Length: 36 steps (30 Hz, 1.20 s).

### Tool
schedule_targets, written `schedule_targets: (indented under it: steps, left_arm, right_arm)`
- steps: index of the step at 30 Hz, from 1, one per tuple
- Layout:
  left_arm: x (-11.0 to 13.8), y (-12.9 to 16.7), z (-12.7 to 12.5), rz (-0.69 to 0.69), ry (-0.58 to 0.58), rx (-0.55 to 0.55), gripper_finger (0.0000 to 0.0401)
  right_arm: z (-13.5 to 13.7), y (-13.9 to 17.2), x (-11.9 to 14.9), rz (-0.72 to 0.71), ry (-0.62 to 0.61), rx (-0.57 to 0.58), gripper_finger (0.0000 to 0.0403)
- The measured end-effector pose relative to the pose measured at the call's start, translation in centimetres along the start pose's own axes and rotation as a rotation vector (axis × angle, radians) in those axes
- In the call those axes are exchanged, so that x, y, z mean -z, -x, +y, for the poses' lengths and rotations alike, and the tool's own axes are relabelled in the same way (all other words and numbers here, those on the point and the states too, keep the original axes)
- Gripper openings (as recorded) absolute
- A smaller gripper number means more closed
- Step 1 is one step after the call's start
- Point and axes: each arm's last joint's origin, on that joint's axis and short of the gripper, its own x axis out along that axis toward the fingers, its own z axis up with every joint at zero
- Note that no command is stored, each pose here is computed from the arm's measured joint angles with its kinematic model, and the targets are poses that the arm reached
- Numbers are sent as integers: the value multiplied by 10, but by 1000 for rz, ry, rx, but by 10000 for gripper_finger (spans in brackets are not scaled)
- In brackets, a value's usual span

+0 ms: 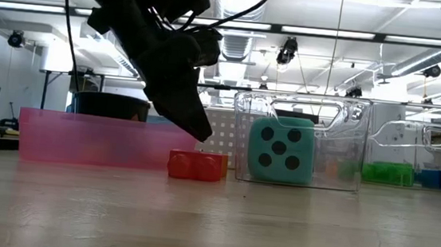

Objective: Pick & Place Toys
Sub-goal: Put the small green game piece into the red bin

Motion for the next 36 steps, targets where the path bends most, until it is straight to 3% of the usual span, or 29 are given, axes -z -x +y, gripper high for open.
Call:
schedule_targets:
  steps: [4,14,25,31,36]
  left_arm:
    - [0,0,0,-1,0,1,231]
    - [0,0,0,-1,0,2,231]
    - [0,0,0,-1,2,2,231]
    - [0,0,0,-1,8,2,231]
    - [0,0,0,-2,67,2,231]
  right_arm:
    - [1,-9,-2,36,-3,23,326]
    - [0,-10,-2,44,-5,29,222]
    - [0,-9,-1,36,-55,26,166]
    - [0,-7,-1,23,-55,15,152]
    - [2,-4,-3,-7,-49,-20,167]
